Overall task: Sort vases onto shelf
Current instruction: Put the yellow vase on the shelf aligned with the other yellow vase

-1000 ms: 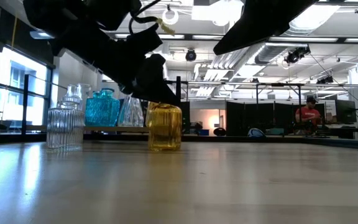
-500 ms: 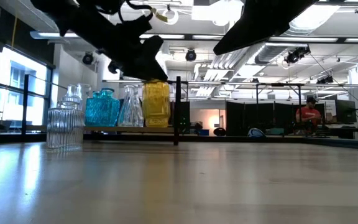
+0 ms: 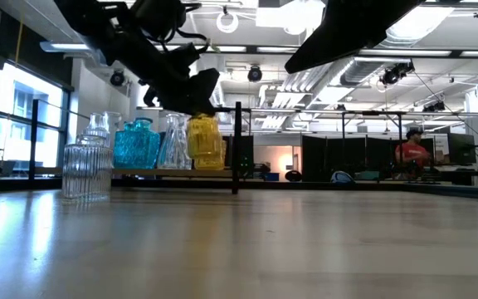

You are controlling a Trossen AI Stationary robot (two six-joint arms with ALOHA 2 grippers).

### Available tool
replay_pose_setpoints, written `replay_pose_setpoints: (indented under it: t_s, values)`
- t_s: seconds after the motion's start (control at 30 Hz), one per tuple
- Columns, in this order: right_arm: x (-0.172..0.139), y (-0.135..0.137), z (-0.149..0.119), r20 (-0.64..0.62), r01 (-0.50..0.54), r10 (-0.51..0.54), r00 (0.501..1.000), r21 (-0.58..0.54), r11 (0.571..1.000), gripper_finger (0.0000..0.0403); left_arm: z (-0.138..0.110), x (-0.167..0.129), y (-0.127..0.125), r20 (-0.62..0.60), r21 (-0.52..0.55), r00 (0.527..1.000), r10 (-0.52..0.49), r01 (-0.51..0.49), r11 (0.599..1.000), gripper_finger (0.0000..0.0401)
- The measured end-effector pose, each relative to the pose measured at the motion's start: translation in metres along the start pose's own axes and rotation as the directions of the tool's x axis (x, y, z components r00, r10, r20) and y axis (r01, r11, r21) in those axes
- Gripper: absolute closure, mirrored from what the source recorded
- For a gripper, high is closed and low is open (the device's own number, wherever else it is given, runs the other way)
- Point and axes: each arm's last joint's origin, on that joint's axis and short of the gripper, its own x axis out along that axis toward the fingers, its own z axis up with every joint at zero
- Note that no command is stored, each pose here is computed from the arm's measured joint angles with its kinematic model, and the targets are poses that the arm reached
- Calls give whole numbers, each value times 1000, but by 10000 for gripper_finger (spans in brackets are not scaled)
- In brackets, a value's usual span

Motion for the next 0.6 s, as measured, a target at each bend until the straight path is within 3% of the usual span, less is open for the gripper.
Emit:
replay_pose_setpoints:
  t_s: [0.6]
  values:
    - [0, 0, 0, 0, 0, 0, 1000, 0, 1000, 401, -10, 21, 9, -22, -35, 998, 60, -61, 998, 250]
